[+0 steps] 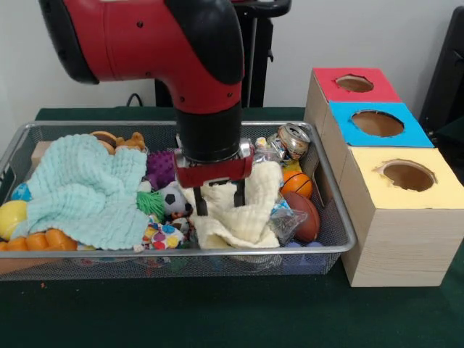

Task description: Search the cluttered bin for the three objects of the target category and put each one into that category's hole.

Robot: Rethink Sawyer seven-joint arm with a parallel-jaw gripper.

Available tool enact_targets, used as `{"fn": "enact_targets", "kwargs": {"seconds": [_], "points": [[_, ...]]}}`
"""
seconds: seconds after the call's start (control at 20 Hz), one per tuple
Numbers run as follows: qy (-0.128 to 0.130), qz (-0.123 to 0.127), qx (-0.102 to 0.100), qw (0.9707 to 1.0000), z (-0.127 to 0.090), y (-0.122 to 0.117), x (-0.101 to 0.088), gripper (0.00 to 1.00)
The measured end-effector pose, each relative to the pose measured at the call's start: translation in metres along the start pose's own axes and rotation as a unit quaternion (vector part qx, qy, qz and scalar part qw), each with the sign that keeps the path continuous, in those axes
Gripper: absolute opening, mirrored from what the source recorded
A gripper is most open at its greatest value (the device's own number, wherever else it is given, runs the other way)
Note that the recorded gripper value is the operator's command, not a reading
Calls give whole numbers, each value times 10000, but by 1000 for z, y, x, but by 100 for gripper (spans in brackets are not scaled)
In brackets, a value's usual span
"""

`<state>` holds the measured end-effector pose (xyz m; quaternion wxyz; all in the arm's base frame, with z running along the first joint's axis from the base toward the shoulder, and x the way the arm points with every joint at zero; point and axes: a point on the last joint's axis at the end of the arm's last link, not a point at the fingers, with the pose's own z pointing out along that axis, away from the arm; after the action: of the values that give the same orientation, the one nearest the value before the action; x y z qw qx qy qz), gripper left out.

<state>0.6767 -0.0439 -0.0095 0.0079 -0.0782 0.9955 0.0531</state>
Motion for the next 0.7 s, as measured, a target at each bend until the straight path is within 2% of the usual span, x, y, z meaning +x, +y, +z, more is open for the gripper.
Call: {"fn": "enact_targets", "kwargs": {"seconds": [0.25,0.3,0.7], "points": [[33,185,66,9998,2,-26,-23,100],[73,281,98,9995,2,-39,-32,100],[446,529,78,9976,4,-67,-48,100]]}}
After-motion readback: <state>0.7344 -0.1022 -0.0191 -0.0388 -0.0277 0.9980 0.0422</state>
